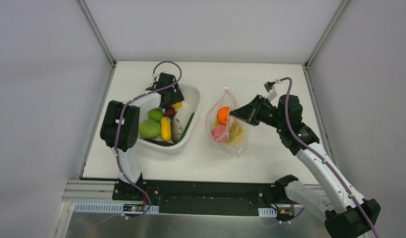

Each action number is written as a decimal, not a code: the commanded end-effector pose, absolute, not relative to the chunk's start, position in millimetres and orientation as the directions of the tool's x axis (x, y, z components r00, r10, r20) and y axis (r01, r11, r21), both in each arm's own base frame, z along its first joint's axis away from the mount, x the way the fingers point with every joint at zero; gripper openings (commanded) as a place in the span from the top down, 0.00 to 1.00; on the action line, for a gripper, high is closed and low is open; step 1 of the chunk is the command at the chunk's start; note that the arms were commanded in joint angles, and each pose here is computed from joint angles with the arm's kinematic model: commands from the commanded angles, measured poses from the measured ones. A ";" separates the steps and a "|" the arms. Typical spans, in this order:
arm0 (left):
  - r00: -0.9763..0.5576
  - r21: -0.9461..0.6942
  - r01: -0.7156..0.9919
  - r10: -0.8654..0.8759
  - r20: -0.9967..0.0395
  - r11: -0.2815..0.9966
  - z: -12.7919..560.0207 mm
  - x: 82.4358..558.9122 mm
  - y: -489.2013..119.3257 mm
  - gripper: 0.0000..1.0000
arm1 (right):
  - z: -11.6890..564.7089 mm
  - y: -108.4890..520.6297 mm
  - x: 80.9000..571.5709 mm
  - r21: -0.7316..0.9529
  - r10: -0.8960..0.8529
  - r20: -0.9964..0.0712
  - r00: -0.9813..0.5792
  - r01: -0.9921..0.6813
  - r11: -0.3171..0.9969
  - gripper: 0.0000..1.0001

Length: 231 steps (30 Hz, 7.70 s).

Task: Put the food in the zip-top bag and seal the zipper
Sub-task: Pick up the fake fruit from the bin, then place the fake fruit in the zipper food storage bag, then pick up the fake fruit from the bin.

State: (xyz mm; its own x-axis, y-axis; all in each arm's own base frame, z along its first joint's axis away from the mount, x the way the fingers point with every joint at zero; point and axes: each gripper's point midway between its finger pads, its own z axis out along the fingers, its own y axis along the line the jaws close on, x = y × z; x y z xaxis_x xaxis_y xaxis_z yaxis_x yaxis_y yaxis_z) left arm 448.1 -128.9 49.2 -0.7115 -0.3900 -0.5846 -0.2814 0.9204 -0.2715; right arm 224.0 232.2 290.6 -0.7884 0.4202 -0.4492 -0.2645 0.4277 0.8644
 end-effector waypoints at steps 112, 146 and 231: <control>-0.540 -0.417 0.787 0.181 -0.822 0.455 291.2 203.2 -391.7 0.38 | 362.1 210.9 232.4 0.820 0.692 -0.569 -0.444 -0.248 0.516 0.97; -0.633 -0.424 0.674 0.178 -0.753 0.605 248.4 232.7 -402.6 0.58 | 361.7 187.6 231.9 0.848 0.766 -0.530 -0.364 -0.214 0.485 0.97; -0.560 -0.039 -0.677 -0.548 -0.621 0.735 63.3 377.8 -99.7 0.26 | 352.8 207.9 229.6 0.816 0.680 -0.573 -0.457 -0.249 0.521 0.97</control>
State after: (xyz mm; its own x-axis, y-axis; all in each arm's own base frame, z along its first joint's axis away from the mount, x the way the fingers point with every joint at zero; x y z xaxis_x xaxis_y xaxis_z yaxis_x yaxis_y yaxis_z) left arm 373.4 -109.6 65.3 -0.6020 -0.5217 -0.6045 -0.6291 0.7761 -0.0434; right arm 233.1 211.9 315.7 -0.4996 0.6408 -0.5828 -0.1903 0.5752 0.7956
